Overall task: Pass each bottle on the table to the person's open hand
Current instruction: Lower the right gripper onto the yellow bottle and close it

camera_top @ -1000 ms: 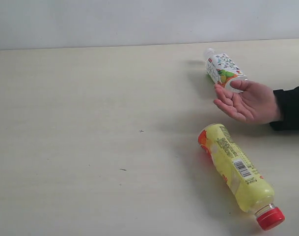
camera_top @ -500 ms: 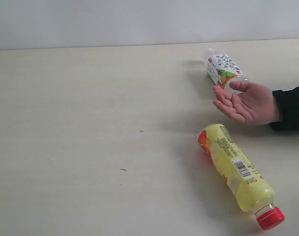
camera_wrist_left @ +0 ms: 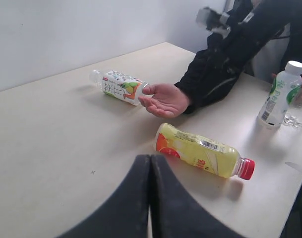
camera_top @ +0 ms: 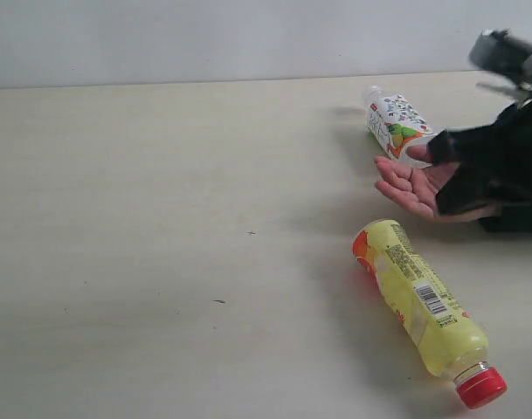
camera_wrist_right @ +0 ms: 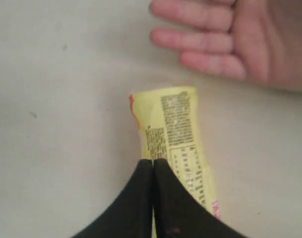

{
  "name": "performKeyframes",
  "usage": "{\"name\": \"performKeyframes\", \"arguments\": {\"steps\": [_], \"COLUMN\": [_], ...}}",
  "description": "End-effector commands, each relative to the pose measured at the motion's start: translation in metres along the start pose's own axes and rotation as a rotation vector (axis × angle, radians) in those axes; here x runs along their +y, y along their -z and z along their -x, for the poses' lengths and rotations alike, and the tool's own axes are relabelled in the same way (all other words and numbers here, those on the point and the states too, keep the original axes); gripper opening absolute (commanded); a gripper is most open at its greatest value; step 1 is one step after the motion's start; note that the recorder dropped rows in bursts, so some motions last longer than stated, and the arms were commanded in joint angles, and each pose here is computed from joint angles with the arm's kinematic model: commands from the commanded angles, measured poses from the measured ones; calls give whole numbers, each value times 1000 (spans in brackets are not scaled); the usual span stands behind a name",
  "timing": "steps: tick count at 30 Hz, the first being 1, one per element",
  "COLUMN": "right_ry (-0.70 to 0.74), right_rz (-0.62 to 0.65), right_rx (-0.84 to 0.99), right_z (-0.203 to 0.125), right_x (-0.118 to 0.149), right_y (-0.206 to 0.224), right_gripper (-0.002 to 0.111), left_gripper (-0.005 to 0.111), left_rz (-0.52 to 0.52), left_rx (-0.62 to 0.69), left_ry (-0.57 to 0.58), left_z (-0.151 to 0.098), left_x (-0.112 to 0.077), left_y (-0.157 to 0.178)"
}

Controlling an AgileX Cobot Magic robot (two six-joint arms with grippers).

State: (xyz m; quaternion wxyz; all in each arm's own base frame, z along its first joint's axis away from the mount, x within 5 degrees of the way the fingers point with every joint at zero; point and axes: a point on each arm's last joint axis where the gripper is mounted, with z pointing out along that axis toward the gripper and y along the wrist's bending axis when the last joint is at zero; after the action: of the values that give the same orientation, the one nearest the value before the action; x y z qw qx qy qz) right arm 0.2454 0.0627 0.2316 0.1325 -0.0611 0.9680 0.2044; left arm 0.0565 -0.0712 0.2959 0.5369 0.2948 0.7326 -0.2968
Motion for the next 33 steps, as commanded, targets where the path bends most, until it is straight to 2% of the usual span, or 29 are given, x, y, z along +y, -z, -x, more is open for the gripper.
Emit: {"name": "performKeyframes", "arguments": {"steps": [1,6,9,11,15,22,33], "right_ry": [149,245,288,305,351,398,368], "right_rz": [-18,-87,-98,-98,-137,-179,-218], "right_rx": [175,281,330,338,309,218,257], "right_z": [-6,-17,-22,-23,-20,-11,-14], "right_x": [17,31,35,37,33,30,27], "right_y": [-36,-58,-61,-62,-63,-64,-63], "right_gripper": [5,25,43,57,74,76,76], "left_gripper": [0,0,0,0,0,0,0], "left_rz": [-6,-6,-6,-6,-6,-6,-6], "left_rx": [-7,-7,-7,-7,-7,-7,-7], "left_ry": [-8,-8,-8,-8,-8,-8,-8], "left_z": [-1,-1,-1,-1,-1,-1,-1], "left_x": [0,0,0,0,0,0,0], "left_y": [0,0,0,0,0,0,0]}}
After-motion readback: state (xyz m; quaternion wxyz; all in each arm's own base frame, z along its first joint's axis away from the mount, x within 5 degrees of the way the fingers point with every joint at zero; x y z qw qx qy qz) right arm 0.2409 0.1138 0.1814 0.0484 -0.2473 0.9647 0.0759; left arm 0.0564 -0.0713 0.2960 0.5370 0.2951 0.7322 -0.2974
